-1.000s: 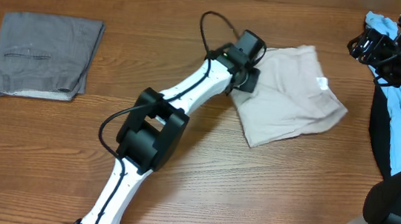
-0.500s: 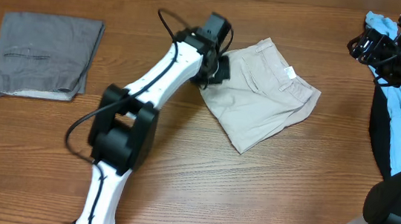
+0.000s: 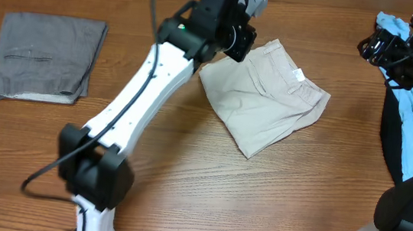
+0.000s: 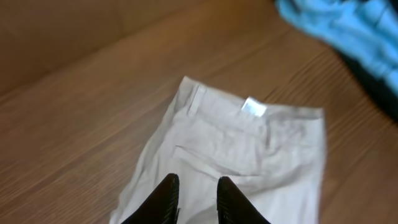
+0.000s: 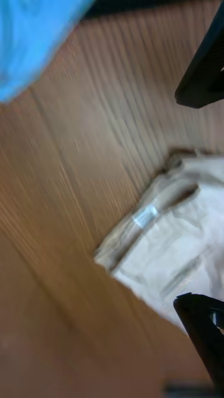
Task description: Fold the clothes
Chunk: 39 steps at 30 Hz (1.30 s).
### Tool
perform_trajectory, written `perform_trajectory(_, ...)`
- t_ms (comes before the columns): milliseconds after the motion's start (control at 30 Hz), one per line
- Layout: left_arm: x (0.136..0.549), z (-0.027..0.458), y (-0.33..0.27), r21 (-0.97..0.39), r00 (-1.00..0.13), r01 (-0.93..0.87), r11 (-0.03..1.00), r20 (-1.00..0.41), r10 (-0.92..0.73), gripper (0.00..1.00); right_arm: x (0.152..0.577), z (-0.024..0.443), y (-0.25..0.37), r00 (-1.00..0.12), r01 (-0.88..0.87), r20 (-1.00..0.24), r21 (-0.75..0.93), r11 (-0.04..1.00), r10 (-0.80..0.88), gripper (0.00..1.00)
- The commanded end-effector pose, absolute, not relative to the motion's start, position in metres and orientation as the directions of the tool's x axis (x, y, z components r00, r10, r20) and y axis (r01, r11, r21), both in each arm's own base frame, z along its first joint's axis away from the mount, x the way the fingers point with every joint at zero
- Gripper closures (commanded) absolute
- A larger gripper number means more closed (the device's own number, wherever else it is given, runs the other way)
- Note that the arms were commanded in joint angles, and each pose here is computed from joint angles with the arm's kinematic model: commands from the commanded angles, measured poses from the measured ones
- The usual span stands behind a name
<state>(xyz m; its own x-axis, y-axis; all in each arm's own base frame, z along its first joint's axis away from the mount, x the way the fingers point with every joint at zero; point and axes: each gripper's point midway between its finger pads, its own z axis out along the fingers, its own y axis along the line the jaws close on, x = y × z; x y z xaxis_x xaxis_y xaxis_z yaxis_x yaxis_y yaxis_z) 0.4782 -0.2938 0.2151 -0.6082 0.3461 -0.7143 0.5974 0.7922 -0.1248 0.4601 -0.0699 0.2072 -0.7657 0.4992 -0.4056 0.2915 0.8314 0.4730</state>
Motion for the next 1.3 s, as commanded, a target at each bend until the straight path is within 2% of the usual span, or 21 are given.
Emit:
perform_trajectory(0,0.483,0.167,-0.298,-0.112,-0.621,0.636,0.763,-0.662,0.420,0.75,0.447,0.213,-0.036,-0.775,0.356,-0.204,0.642,0.679,0.599,0.00)
perform_trajectory(67,0.484,0.154,-0.301,-0.131,-0.638,0.633,0.763,-0.647,0.418,0.73,0.429,0.204,-0.031,-0.788,0.414,-0.118,0.624,0.663,0.604,0.00)
perform_trajectory(133,0.484,0.146,-0.303,-0.145,-0.650,0.630,0.763,-0.637,0.415,0.71,0.421,0.200,-0.031,-0.791,0.443,-0.084,0.606,0.661,0.606,0.03)
perform_trajectory(267,0.486,0.136,-0.315,-0.225,-0.680,0.616,0.755,-0.635,0.366,0.72,0.399,0.178,-0.015,-0.809,0.497,0.022,0.561,0.662,0.588,0.93)
perform_trajectory(300,0.487,0.134,-0.318,-0.245,-0.687,0.610,0.754,-0.637,0.349,0.73,0.396,0.171,-0.011,-0.814,0.501,0.034,0.547,0.671,0.580,0.96)
perform_trajectory(433,0.498,0.122,-0.331,-0.278,-0.695,0.589,0.759,-0.653,0.301,0.74,0.393,0.144,0.005,-0.842,0.479,0.022,0.487,0.730,0.538,0.96)
perform_trajectory(533,0.505,0.103,-0.338,-0.297,-0.706,0.574,0.763,-0.651,0.278,0.80,0.394,0.121,0.016,-0.859,0.454,-0.010,0.445,0.772,0.511,0.96)
perform_trajectory(733,0.508,0.068,-0.361,-0.384,-0.707,0.615,0.689,-0.655,0.266,0.85,0.397,0.073,0.017,-0.869,0.420,-0.102,0.365,0.831,0.484,0.96)
perform_trajectory(833,0.514,0.060,-0.364,-0.394,-0.708,0.607,0.690,-0.662,0.245,0.85,0.396,0.050,0.003,-0.847,0.449,-0.155,0.304,0.841,0.508,0.96)
perform_trajectory(933,0.519,0.053,-0.367,-0.399,-0.704,0.605,0.689,-0.673,0.228,0.80,0.396,0.032,-0.005,-0.824,0.473,-0.194,0.284,0.834,0.533,0.96)
perform_trajectory(1133,0.521,0.027,-0.374,-0.405,-0.704,0.606,0.685,-0.674,0.224,0.81,0.398,0.014,-0.003,-0.812,0.454,-0.240,0.314,0.834,0.532,0.96)
perform_trajectory(1267,0.526,0.036,-0.376,-0.403,-0.688,0.616,0.677,-0.694,0.213,0.82,0.396,0.022,-0.007,-0.812,0.471,-0.218,0.304,0.828,0.541,0.96)
